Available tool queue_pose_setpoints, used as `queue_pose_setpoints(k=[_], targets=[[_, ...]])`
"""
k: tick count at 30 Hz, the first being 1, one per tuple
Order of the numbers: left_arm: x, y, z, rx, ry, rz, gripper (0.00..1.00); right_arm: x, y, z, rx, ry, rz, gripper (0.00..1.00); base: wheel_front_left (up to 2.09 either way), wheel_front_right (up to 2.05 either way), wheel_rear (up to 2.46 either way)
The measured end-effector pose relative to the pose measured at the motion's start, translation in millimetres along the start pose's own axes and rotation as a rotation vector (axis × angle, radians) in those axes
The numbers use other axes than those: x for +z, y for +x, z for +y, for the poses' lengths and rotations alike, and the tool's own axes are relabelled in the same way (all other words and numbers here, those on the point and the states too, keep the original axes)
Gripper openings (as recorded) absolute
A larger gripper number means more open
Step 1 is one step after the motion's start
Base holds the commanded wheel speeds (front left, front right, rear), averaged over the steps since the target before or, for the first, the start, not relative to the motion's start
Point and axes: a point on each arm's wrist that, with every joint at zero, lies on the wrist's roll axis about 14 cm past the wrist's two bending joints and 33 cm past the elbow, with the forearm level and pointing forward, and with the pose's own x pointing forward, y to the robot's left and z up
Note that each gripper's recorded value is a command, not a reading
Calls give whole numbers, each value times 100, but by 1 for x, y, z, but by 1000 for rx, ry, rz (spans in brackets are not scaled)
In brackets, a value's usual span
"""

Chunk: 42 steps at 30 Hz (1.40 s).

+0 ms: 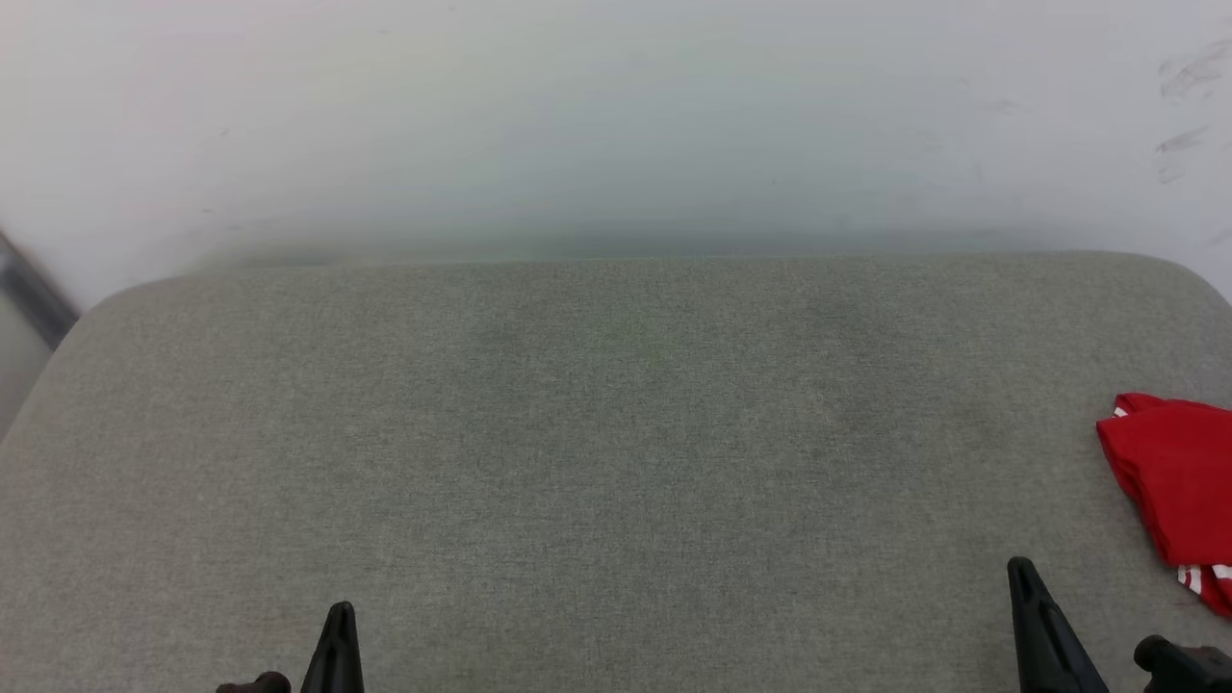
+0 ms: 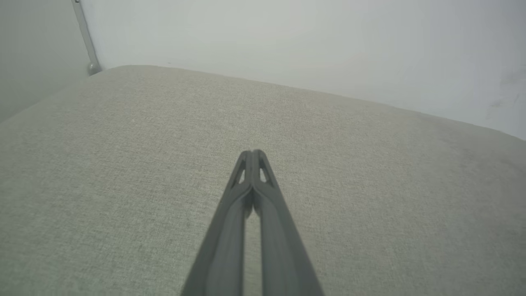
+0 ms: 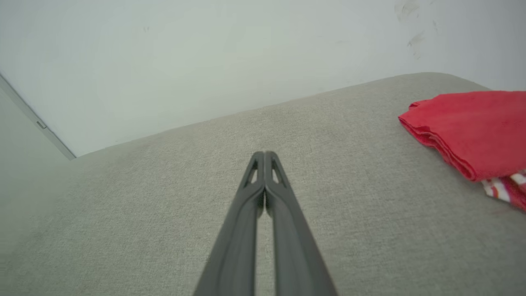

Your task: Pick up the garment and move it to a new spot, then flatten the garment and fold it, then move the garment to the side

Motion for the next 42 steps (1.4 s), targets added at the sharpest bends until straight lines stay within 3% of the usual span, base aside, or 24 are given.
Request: queue_pose_setpoints(k=[18, 42], targets=[[-3, 19, 1, 10, -330, 51, 0, 4, 15, -7, -47, 310, -2, 0, 0, 0, 0], [0, 39, 0, 5, -679, 82, 0, 7, 29, -13, -78, 634, 1, 0, 0, 0, 0]])
